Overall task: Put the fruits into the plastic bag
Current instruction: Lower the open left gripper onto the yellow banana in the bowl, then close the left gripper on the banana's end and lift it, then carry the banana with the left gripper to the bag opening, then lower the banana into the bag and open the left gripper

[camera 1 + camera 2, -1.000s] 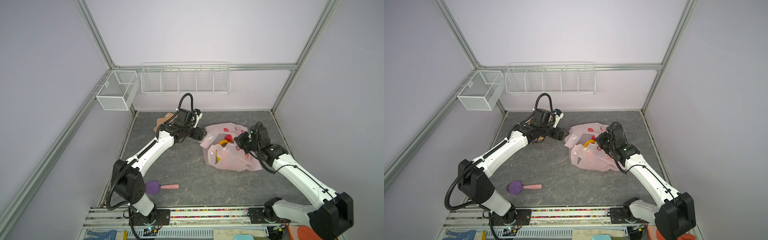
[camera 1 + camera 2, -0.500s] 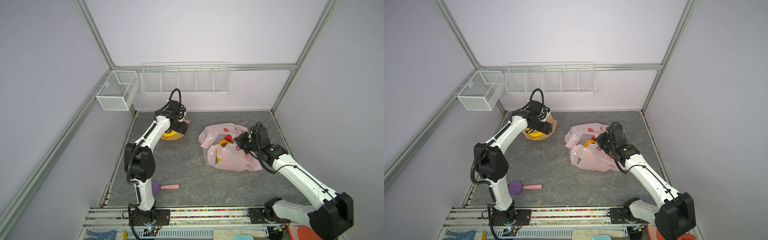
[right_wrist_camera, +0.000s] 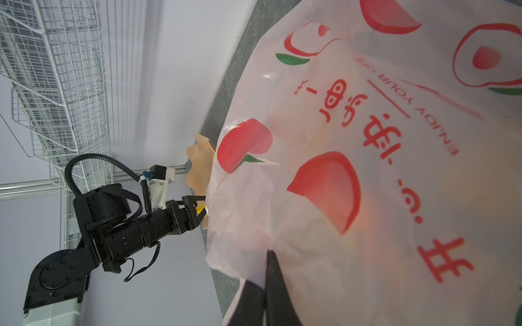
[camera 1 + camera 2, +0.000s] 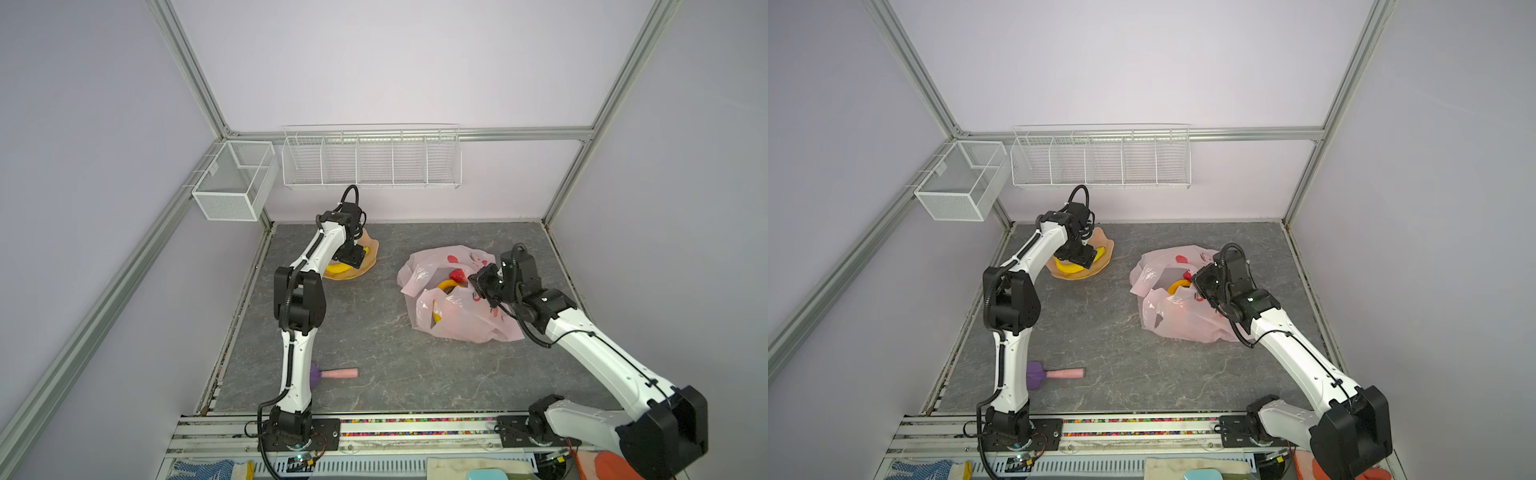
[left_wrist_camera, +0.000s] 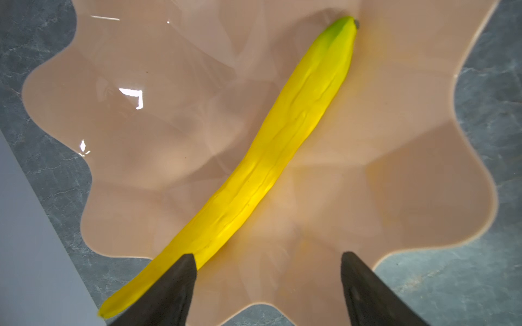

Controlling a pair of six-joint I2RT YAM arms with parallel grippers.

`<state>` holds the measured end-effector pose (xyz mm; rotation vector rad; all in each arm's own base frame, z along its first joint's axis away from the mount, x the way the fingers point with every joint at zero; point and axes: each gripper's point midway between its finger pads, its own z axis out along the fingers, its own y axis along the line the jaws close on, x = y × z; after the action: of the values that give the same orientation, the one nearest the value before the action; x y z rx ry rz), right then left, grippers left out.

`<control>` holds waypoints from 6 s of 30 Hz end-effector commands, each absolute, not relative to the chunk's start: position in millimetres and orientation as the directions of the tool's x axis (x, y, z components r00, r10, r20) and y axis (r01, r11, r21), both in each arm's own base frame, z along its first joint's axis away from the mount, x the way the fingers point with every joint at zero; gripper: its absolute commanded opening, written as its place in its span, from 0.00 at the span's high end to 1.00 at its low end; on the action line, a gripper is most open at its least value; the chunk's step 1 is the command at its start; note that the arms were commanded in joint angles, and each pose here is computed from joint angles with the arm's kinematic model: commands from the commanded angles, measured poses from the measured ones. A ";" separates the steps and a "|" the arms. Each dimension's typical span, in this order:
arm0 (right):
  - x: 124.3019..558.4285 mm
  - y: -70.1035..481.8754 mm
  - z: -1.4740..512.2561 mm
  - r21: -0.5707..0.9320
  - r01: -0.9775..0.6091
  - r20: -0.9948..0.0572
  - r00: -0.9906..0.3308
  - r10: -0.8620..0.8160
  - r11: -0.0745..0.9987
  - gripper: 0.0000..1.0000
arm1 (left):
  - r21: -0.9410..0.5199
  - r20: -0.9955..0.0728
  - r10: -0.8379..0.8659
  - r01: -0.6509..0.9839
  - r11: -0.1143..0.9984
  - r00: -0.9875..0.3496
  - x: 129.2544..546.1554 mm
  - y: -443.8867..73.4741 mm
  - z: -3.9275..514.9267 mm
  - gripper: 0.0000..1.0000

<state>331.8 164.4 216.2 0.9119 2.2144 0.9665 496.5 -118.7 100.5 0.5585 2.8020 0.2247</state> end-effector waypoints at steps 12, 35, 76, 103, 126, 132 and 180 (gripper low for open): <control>331.0 162.5 217.6 0.779 0.373 -0.203 -0.611 0.765 0.505 0.94 | 0.129 -0.163 0.333 0.314 0.940 -0.929 507.7 -105.4 67.7 0.23; 329.8 159.6 222.0 0.777 0.369 -0.217 -0.602 0.768 0.509 0.94 | 0.076 -0.105 0.322 0.315 0.946 -0.941 495.9 -106.9 46.6 0.58; 328.7 159.9 222.9 0.778 0.365 -0.216 -0.608 0.764 0.511 0.94 | 0.145 -0.216 0.228 0.200 0.969 -0.949 513.9 -98.1 69.0 0.32; 331.9 160.4 223.1 0.774 0.366 -0.222 -0.607 0.763 0.516 0.94 | 0.135 -0.285 0.234 0.202 0.970 -0.930 506.6 -97.9 92.1 0.78; 334.8 165.9 218.7 0.774 0.361 -0.212 -0.626 0.750 0.521 0.94 | 0.108 -0.471 0.662 0.706 0.700 -0.584 343.9 -185.1 158.3 0.79; 334.8 165.8 218.4 0.773 0.361 -0.213 -0.627 0.749 0.522 0.94 | 0.147 -0.544 0.749 0.836 0.528 -0.378 306.7 -206.4 163.5 0.73; 326.1 163.7 223.9 0.787 0.351 -0.208 -0.622 0.754 0.507 0.94 | -0.146 -0.509 0.827 0.971 0.190 -0.238 291.2 -403.9 116.8 0.70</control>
<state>328.4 163.7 218.7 0.8997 2.2264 0.9598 287.8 -388.8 111.0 1.7797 2.1176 -0.5563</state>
